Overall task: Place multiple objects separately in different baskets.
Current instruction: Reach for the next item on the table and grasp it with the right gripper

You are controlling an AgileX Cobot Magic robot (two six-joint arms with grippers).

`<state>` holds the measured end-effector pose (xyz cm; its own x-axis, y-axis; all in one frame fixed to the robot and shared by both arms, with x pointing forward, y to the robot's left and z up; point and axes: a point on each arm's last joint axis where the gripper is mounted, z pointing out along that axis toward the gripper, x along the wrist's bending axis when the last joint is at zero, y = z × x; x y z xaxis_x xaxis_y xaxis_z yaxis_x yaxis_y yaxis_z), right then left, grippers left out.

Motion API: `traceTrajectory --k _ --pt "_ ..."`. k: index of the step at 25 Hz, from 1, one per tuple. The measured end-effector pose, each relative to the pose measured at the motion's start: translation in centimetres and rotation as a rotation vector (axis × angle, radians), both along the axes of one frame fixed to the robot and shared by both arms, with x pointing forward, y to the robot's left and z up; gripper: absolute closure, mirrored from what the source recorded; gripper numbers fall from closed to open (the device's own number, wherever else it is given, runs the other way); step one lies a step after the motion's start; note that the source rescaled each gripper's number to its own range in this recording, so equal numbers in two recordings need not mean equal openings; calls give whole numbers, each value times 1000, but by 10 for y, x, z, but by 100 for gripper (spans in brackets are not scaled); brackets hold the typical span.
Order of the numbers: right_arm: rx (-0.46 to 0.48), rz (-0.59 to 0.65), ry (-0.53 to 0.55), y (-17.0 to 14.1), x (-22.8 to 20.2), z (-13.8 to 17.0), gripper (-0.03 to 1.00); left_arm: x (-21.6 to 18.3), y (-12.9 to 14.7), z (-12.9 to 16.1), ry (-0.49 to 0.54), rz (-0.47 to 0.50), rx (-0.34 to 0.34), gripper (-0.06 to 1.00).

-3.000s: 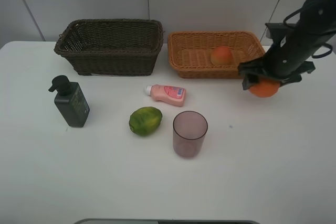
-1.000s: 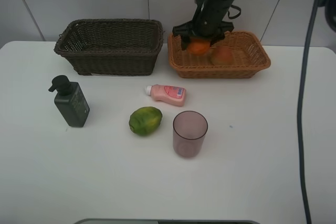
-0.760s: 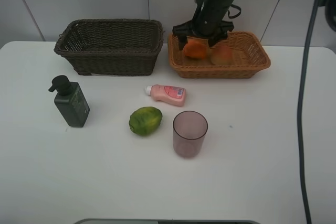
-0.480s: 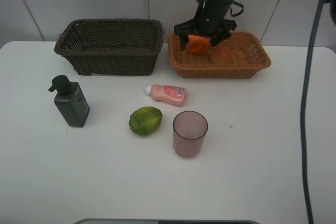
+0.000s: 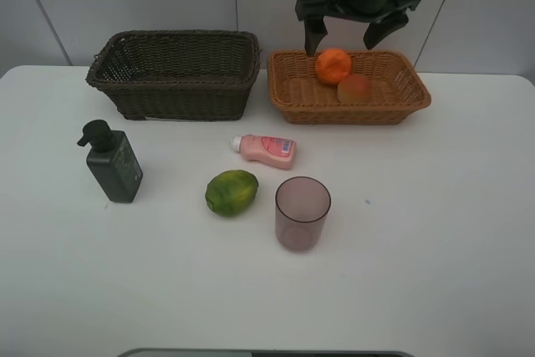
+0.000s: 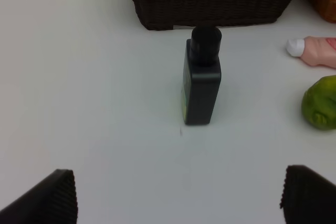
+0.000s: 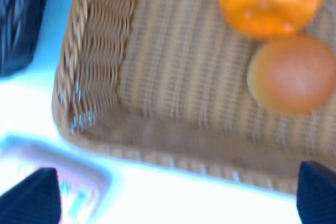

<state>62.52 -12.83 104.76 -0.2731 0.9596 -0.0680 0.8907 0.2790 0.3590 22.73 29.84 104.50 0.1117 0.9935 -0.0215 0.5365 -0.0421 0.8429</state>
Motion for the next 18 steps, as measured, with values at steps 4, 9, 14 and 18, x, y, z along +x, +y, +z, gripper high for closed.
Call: traceTrajectory --k 4,9,14,18 --pt "-2 22 7 -9 -38 14 -3 0 0 0 0 0 0 -6" --pt "34 17 -22 -25 -84 28 -3 0 0 0 0 0 0 -6" --pt "45 -18 -24 -54 -123 31 -3 0 0 0 0 0 0 -6" --pt "52 -53 -41 -77 -149 34 -3 0 0 0 0 0 0 -6"
